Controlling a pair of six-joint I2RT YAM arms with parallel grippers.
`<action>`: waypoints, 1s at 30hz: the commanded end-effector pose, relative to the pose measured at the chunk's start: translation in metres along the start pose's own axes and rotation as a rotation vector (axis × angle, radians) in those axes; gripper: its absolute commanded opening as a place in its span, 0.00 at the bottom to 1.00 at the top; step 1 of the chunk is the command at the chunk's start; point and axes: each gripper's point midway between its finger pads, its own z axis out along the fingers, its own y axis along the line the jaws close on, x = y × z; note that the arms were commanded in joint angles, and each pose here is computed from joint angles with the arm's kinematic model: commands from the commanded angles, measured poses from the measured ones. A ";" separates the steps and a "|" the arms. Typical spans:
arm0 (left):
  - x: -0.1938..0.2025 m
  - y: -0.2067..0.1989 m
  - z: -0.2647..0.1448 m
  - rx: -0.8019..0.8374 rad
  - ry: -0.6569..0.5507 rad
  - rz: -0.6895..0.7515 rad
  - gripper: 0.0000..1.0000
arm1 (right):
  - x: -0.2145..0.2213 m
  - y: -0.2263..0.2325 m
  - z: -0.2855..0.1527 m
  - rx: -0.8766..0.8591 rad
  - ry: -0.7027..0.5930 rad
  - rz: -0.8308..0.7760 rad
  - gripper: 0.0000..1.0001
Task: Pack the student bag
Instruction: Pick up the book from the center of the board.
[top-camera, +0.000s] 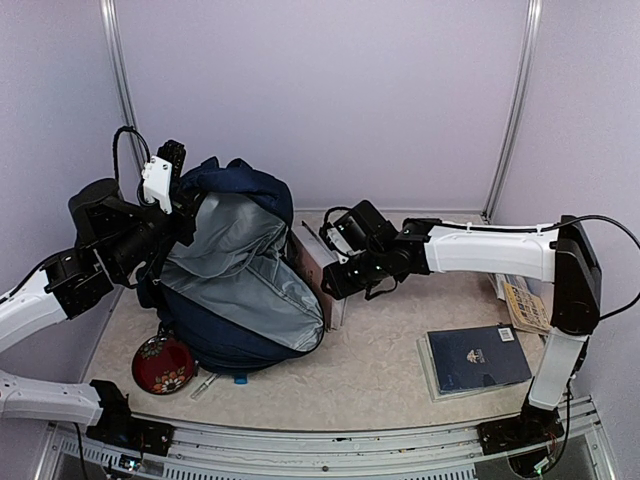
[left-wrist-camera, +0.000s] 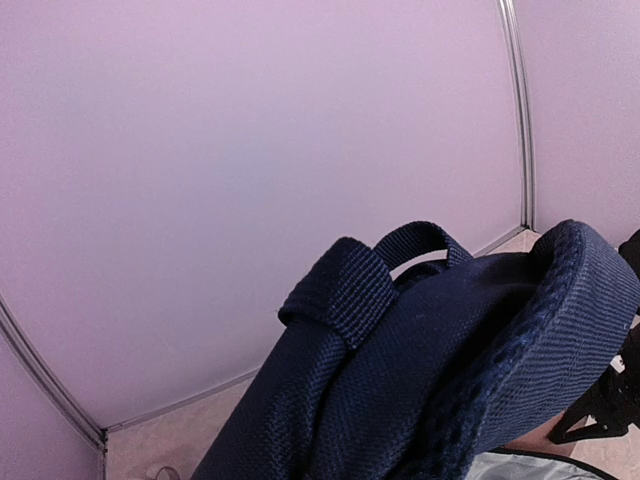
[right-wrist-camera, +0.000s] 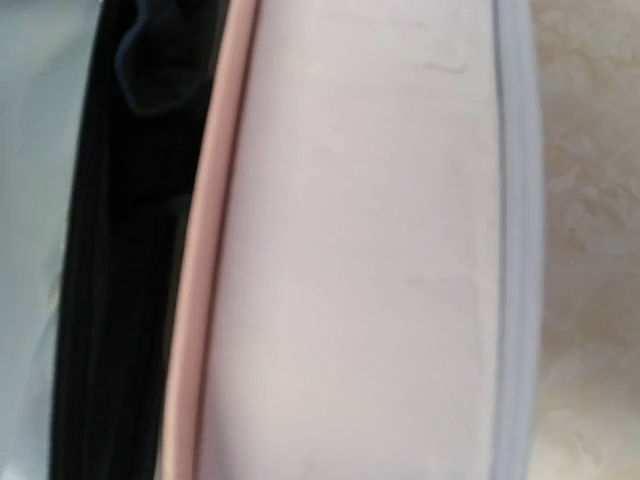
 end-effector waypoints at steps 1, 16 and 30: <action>-0.015 0.017 -0.003 -0.062 -0.052 -0.012 0.00 | -0.015 -0.002 -0.008 -0.003 -0.047 0.027 0.34; -0.017 0.012 0.009 -0.051 -0.047 -0.028 0.00 | -0.077 -0.037 -0.206 -0.040 -0.388 -0.178 0.06; -0.030 0.008 0.031 -0.048 -0.065 -0.100 0.00 | -0.017 0.065 -0.285 -0.647 -0.538 -0.511 0.11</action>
